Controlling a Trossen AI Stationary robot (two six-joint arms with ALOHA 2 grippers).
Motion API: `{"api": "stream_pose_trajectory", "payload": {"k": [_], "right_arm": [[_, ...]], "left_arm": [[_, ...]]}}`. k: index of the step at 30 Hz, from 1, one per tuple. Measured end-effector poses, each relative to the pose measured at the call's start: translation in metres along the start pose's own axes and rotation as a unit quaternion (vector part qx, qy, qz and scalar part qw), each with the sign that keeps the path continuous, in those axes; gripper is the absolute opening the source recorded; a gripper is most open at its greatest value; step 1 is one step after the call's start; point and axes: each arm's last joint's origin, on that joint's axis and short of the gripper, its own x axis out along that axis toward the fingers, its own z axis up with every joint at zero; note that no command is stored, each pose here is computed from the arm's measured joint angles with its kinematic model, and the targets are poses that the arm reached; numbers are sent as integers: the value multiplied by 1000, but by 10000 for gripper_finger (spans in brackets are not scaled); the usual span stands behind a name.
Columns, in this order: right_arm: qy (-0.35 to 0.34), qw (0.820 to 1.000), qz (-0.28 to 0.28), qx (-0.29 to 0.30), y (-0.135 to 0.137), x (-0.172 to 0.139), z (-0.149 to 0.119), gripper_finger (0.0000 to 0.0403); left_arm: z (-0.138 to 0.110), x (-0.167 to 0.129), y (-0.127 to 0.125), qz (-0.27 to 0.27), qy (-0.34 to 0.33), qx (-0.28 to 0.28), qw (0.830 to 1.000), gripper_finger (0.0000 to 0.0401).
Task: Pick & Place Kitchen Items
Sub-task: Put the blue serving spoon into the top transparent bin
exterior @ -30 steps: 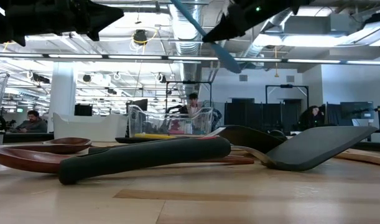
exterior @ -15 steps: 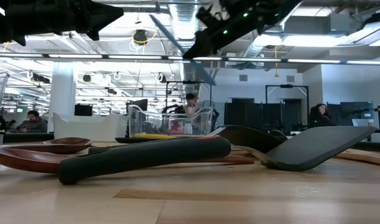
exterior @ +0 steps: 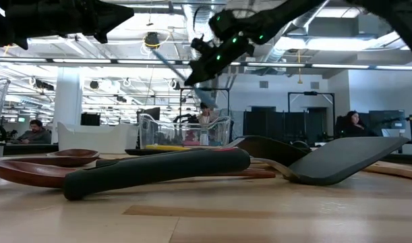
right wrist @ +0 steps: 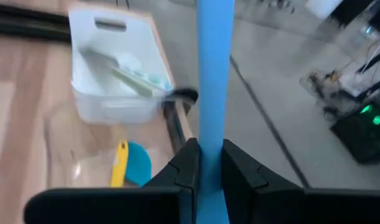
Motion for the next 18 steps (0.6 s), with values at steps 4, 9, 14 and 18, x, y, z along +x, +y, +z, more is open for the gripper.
{"api": "stream_pose_trajectory", "payload": {"k": [4, 9, 14, 18], "right_arm": [[26, 1000, 14, 7, -4, 18, -13, 35], [37, 998, 31, 35, -13, 29, -26, 35], [26, 995, 63, 77, -23, 28, -30, 35], [32, 990, 84, 110, -29, 28, -36, 35]], "left_arm": [[0, 0, 0, 0, 0, 0, 1000, 4], [0, 0, 0, 0, -1, 0, 1000, 4], [0, 0, 0, 0, -1, 0, 1000, 4], [0, 0, 0, 0, -1, 0, 1000, 4]]}}
